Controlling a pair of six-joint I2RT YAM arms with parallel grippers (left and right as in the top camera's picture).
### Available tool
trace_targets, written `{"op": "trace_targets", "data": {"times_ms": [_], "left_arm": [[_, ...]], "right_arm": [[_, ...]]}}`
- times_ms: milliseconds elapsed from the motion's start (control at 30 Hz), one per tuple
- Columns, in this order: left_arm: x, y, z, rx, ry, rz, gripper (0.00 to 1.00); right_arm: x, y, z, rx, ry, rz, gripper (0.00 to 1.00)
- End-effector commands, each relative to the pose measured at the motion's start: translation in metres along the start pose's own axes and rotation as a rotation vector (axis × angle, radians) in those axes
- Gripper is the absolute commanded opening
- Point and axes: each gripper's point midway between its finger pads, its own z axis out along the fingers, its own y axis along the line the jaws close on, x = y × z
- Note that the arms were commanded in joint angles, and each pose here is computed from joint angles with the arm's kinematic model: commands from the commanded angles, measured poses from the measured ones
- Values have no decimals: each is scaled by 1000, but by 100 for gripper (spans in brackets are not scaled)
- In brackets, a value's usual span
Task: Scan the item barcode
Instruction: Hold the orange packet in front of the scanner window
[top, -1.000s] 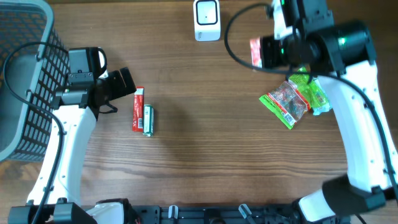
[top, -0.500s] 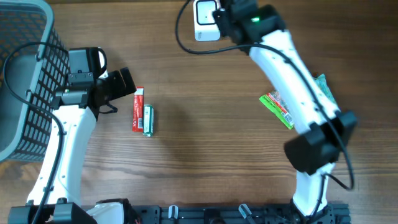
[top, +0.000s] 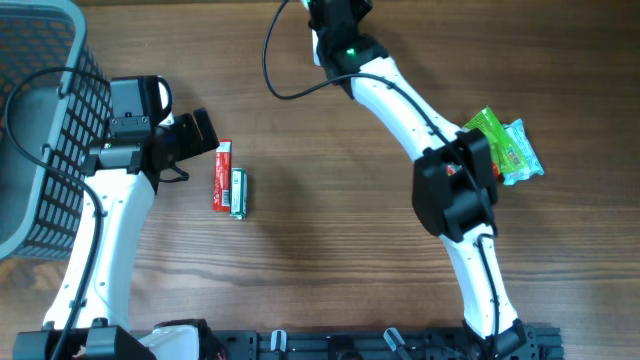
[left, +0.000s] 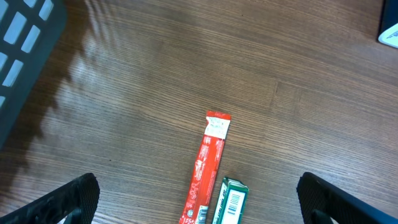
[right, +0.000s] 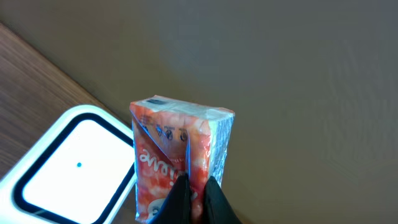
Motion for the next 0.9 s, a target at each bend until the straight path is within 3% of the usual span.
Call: {"op": "trace_targets", "data": {"times_ms": [0,200,467,633,767,867], "left_arm": [[-1,3,-1,-10,-7,12,100],[-2,3,-1,-10,-8,12,100],[-2,3,-1,-10,-8,12,100],[-2,3,-1,-10,-8,12,100],[-2,3,-1,-10,-8,12,100],[-2,3,-1,-10,-8,12,100]], "right_arm": [[2,22,11,32,11,-254,4],[17,52,30,20,21,-396,4],[19,55,30,12,25,-353,4],[6,17,8,39,39,-245,4],[-5,-35,-36,13,62,-70,4],[9,-68,-84,-47,148,41,4]]}}
